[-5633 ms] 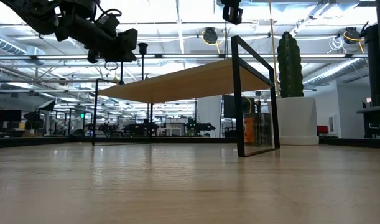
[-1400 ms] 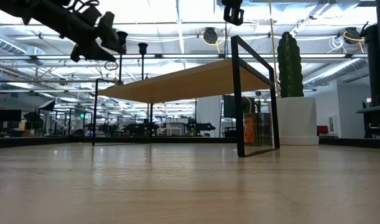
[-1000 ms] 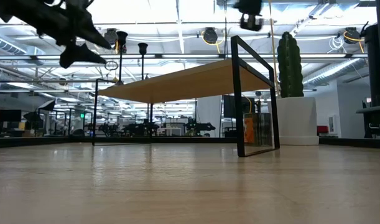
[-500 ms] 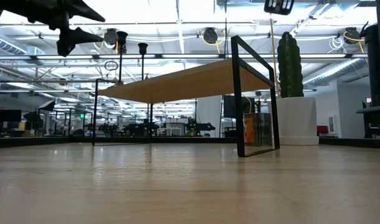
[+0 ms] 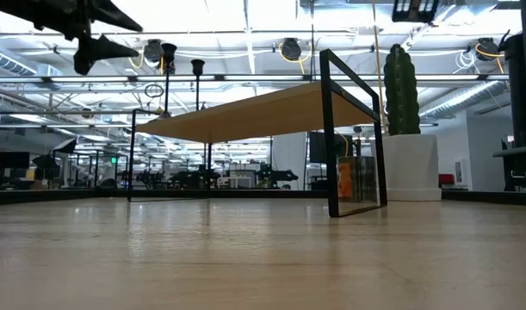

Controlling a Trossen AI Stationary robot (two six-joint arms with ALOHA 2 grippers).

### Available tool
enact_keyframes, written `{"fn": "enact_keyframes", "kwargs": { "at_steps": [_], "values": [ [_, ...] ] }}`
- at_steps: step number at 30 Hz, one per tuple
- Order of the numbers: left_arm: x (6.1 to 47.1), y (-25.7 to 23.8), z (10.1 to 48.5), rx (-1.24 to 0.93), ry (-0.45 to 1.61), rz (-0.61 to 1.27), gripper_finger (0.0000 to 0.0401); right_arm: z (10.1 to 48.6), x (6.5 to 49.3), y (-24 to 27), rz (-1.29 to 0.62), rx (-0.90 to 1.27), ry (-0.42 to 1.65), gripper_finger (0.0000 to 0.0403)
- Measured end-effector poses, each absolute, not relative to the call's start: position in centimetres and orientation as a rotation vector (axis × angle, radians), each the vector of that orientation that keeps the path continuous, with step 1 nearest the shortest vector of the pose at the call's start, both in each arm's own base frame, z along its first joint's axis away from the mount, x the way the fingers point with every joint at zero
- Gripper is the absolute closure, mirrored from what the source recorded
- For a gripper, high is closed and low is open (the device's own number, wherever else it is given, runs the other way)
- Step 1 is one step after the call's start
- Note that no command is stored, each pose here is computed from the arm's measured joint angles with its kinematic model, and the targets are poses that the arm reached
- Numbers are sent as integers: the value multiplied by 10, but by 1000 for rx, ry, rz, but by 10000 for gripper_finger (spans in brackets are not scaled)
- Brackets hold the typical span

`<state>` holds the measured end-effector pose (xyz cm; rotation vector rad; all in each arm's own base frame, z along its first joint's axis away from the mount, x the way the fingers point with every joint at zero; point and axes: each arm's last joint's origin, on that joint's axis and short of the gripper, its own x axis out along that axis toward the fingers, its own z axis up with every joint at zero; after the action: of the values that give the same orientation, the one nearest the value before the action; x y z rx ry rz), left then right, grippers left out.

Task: Pick & Place candle stick holders
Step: Put the candle holder on the shelf

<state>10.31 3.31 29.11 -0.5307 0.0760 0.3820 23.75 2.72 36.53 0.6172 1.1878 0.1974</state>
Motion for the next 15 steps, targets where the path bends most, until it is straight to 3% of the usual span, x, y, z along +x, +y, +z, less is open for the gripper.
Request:
{"fn": "enact_keyframes", "kwargs": {
  "at_steps": [5,15],
  "values": [
    [94,24,294,-435,65,307,164,367,234,46,118,657,1194,275],
    [73,10,287,-366,118,261,164,369,228,88,-58,933,1230,275]
  ]
}}
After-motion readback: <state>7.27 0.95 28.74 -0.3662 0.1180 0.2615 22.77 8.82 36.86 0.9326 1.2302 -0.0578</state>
